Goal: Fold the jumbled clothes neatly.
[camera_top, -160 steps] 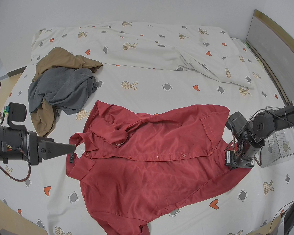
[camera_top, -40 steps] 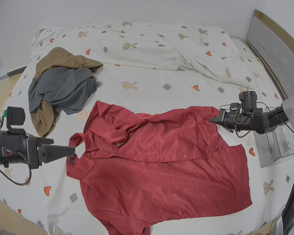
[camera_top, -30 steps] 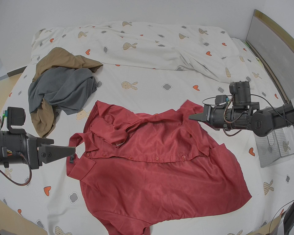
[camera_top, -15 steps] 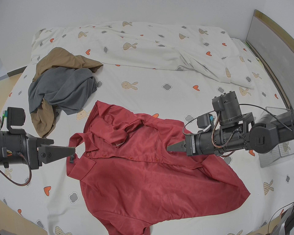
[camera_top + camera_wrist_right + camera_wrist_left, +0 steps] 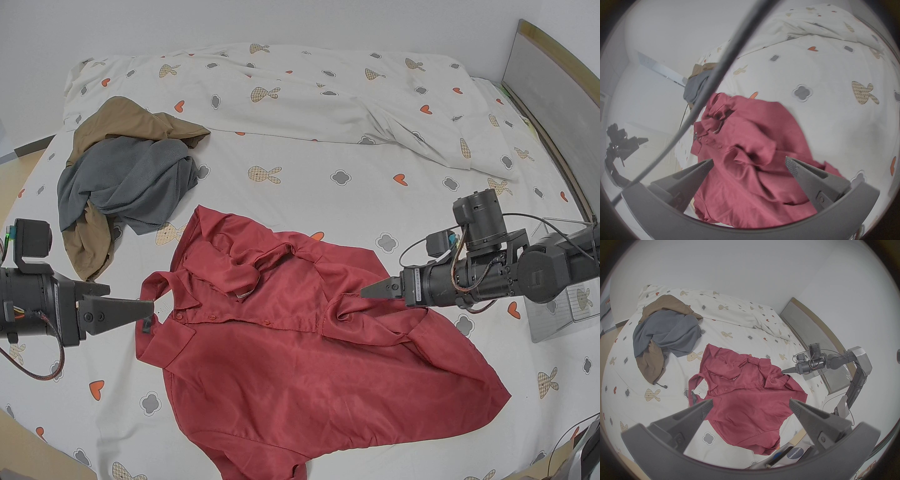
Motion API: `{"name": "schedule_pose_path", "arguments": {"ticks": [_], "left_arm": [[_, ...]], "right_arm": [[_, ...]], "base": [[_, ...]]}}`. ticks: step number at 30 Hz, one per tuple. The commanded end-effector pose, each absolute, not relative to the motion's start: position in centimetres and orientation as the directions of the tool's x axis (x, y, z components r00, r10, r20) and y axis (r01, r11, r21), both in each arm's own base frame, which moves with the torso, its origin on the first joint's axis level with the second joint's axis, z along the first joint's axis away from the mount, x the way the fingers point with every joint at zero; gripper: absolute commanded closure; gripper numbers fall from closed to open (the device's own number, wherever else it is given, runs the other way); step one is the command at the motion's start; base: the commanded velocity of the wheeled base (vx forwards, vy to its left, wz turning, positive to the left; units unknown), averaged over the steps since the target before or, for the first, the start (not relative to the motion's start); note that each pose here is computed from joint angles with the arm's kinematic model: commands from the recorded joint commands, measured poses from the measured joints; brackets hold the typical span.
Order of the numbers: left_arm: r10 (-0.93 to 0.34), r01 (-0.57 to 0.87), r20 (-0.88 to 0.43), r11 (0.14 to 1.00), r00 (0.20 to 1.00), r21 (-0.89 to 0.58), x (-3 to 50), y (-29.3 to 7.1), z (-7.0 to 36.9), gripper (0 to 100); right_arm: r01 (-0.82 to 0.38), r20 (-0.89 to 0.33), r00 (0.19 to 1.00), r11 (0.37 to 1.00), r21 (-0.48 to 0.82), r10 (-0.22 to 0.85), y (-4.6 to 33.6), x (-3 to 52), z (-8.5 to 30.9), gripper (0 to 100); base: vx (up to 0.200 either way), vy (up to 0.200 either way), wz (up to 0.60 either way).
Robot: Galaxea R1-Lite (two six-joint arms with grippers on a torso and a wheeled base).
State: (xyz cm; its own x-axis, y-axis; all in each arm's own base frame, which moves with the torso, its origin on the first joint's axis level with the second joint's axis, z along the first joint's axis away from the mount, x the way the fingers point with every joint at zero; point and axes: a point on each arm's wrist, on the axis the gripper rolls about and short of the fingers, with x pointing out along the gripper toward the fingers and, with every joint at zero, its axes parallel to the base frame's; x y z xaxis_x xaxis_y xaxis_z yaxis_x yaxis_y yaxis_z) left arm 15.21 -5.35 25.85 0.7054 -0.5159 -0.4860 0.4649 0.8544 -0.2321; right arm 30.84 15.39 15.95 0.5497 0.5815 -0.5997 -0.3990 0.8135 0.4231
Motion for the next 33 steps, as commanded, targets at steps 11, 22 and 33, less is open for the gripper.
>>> {"name": "schedule_pose_path", "arguments": {"ticks": [11,22,33], "left_arm": [[-0.515,0.464,-0.494,0.855,0.700,-0.233,15.2,-5.4,25.6,0],[-0.518,0.469,-0.475,0.853,0.711,-0.229,15.4,-5.4,25.4,0],[-0.518,0.469,-0.475,0.853,0.711,-0.229,15.4,-5.4,25.4,0]], "right_arm": [[-0.389,-0.574,0.516,0.771,0.504,0.635,10.2,33.4,14.3,0],[-0.514,-0.485,0.520,0.711,0.479,0.703,13.4,34.3,15.0,0],[-0.517,-0.534,0.431,0.684,0.514,0.727,16.0,32.6,14.3,0]], "base": [[0.000,0.000,0.00],[0.000,0.000,0.00],[0.000,0.000,0.00]]}}
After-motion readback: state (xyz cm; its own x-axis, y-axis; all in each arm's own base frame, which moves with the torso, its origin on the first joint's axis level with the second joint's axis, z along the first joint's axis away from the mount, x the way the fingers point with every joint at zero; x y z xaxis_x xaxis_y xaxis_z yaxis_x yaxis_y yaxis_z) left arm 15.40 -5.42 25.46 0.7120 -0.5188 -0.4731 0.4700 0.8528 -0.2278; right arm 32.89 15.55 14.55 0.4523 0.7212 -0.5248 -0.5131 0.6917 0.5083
